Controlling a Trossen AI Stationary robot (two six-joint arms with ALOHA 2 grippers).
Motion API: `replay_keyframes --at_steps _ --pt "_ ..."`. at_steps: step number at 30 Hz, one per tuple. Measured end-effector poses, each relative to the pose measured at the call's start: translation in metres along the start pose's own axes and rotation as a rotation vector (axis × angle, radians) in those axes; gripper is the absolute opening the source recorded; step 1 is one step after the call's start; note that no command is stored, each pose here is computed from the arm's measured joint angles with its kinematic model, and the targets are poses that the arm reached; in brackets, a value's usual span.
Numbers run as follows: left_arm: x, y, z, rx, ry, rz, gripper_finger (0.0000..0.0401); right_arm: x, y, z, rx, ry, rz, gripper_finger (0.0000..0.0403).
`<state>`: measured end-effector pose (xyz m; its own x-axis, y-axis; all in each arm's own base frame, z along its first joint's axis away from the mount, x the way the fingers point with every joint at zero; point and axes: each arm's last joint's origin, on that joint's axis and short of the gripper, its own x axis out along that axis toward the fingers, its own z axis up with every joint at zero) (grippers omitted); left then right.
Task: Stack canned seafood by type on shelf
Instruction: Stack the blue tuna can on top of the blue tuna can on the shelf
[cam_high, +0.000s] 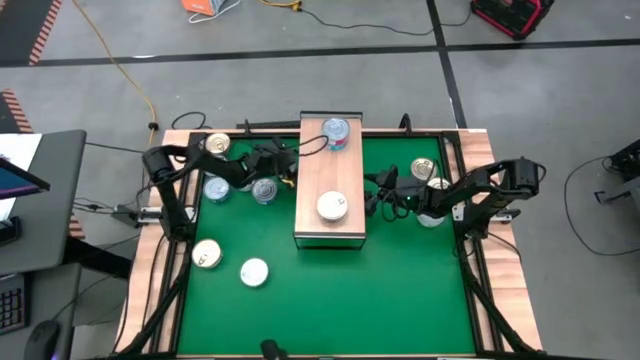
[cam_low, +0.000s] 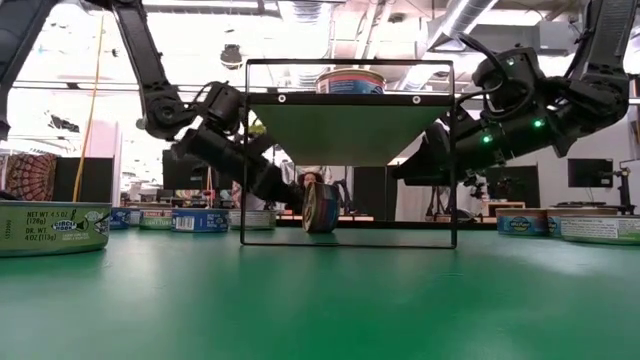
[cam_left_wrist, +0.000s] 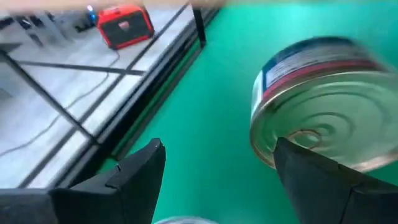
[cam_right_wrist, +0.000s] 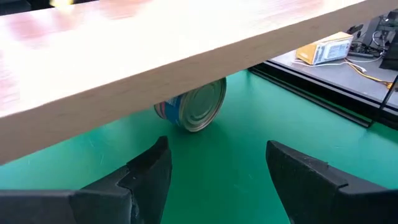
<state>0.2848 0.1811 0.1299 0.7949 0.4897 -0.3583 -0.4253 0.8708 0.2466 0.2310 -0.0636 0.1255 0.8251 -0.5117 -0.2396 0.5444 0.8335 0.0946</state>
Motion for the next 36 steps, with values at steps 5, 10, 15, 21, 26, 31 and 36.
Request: replay_keyframes --at_steps 5,10,15,21,26,31,36 --pt "0.014 -0.014 -0.011 0.01 0.038 -0.053 0.0288 0.0 0.0 0.0 -0.004 0.004 0.0 0.0285" --pt "0.016 -0.021 -0.011 0.048 0.061 -0.023 0.0288 0.0 0.0 -0.001 -0.006 0.006 0.0 0.0285" --pt "0.016 -0.025 -0.012 0.05 0.059 -0.073 0.0288 0.0 0.0 -0.001 -0.008 0.006 0.0 0.0285" --pt "0.014 -0.034 -0.012 0.023 0.019 -0.332 0.0288 0.0 0.0 -0.001 -0.009 0.006 0.003 0.0285" --pt "0.008 -0.048 -0.016 0.025 -0.016 -0.69 0.0288 0.0 0.0 -0.001 -0.008 0.006 0.001 0.0285" --pt "0.007 -0.049 -0.019 0.018 0.027 -0.695 0.0288 0.0 0.0 -0.001 -0.004 0.005 -0.005 0.0285" --pt "0.004 -0.048 -0.019 -0.004 0.074 -0.685 0.0288 0.0 0.0 -0.004 -0.004 0.036 -0.007 0.0285"
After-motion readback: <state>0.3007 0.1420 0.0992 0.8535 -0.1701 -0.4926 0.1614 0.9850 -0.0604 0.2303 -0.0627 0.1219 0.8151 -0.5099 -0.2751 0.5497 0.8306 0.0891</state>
